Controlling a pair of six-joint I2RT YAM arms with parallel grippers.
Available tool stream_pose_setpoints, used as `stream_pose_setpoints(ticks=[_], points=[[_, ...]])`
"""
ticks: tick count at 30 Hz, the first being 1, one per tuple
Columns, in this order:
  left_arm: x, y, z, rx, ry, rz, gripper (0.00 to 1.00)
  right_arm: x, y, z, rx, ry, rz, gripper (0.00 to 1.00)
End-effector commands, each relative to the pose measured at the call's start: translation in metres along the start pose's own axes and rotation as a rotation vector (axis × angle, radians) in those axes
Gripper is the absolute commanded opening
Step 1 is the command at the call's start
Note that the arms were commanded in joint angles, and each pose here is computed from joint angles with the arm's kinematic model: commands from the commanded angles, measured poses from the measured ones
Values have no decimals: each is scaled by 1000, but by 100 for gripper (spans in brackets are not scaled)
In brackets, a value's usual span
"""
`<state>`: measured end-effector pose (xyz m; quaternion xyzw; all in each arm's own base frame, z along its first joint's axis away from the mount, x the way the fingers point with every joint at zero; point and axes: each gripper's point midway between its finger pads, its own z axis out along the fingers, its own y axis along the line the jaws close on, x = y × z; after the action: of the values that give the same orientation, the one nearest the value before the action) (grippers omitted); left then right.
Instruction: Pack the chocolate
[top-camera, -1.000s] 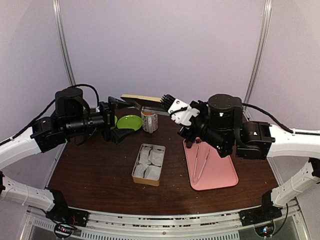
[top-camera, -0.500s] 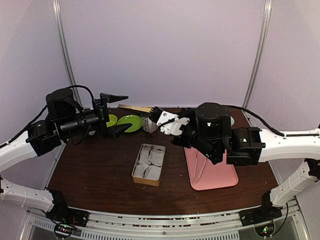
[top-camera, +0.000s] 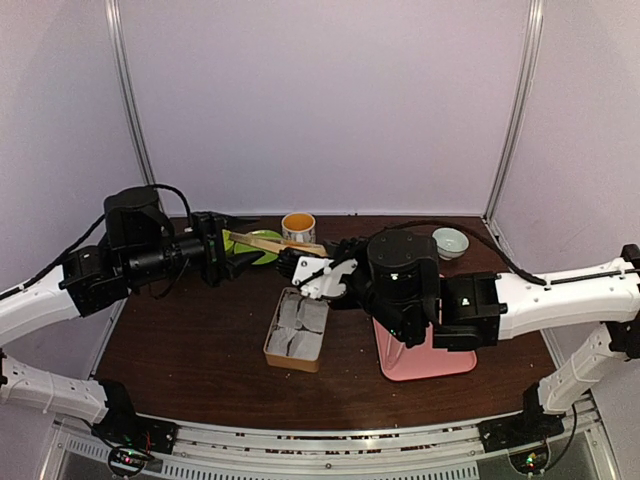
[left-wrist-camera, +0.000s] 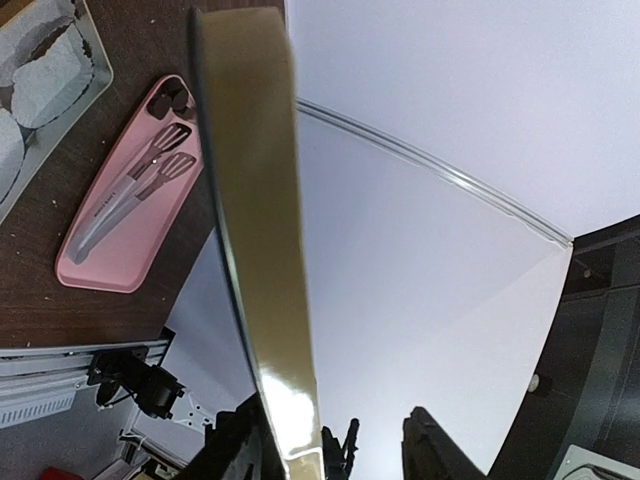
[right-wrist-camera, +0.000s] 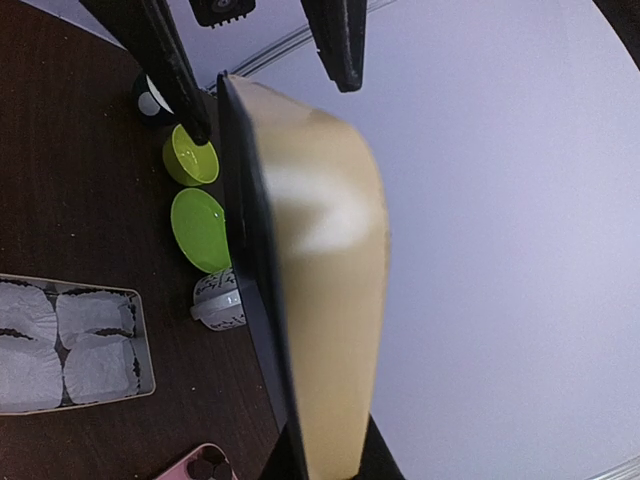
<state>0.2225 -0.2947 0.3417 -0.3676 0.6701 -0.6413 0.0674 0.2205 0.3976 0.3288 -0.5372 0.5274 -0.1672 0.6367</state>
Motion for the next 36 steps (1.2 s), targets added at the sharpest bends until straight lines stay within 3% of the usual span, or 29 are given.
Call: stream_pose_setpoints(ticks=[1, 12, 15, 20, 23, 30, 36], points=[[-5, 8, -2, 0, -15, -48, 47, -2, -4, -2, 64, 7, -41, 3], [-15, 27, 0, -20, -41, -66, 19, 0, 8, -4, 27, 24, -102, 15], [-17, 29, -1, -19, -48, -67, 16, 1, 11, -6, 16, 30, -108, 25], [-28, 31, -8, 1, -98, -43, 14, 5, 15, -12, -29, 26, -87, 57], [-41, 33, -12, 13, -134, -10, 13, 4, 15, -19, -66, 2, -53, 61], [-67, 37, -8, 37, -83, 89, 2, -4, 31, -47, -266, -116, 130, 70], [-101, 42, -25, -63, -166, 289, 2, -5, 29, -69, -387, -222, 369, 76]])
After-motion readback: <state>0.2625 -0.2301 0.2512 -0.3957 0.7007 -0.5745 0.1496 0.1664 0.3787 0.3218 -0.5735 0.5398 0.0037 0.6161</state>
